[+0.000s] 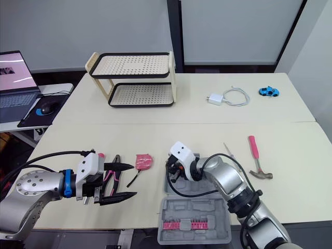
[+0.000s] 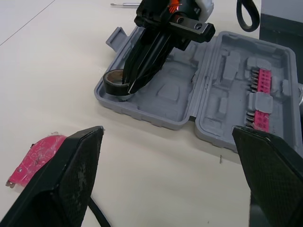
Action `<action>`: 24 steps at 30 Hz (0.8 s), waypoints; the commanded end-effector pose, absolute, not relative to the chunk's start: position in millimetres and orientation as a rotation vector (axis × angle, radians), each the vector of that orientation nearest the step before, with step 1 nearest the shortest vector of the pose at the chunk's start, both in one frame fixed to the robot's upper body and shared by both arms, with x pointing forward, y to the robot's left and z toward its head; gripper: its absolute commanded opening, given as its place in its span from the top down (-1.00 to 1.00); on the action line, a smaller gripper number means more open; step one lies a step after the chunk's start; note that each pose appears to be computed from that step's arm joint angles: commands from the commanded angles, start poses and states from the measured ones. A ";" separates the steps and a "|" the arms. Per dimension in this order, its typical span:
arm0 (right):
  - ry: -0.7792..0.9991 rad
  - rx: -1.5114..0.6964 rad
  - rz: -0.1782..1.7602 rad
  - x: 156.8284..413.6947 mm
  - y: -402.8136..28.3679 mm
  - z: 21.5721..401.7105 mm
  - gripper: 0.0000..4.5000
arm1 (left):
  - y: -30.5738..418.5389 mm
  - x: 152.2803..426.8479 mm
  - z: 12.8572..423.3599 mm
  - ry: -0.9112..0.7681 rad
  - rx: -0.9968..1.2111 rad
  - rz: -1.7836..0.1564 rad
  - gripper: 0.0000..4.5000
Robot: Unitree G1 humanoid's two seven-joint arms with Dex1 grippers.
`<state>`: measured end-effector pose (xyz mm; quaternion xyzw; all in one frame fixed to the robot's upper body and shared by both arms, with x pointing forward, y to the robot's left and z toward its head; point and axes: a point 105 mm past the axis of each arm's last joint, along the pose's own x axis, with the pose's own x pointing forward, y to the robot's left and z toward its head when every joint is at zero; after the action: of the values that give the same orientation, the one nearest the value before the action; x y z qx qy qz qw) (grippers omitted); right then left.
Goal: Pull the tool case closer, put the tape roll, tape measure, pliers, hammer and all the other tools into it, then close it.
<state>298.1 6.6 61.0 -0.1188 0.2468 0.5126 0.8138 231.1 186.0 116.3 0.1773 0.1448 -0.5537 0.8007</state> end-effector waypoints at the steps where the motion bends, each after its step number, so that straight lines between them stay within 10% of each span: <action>1: 0.478 -0.266 1.111 300.7 13.3 69.3 0.98 | 183.6 230.3 123.3 0.284 0.407 -1.194 -1.00; 24: 0.506 -0.274 1.090 309.4 6.9 63.0 0.98 | 182.3 231.2 123.0 0.289 0.402 -1.193 -1.00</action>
<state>306.9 4.7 51.7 -0.1308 0.2545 0.5060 0.8137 230.6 184.9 116.4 0.1764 0.1488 -0.5540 0.7999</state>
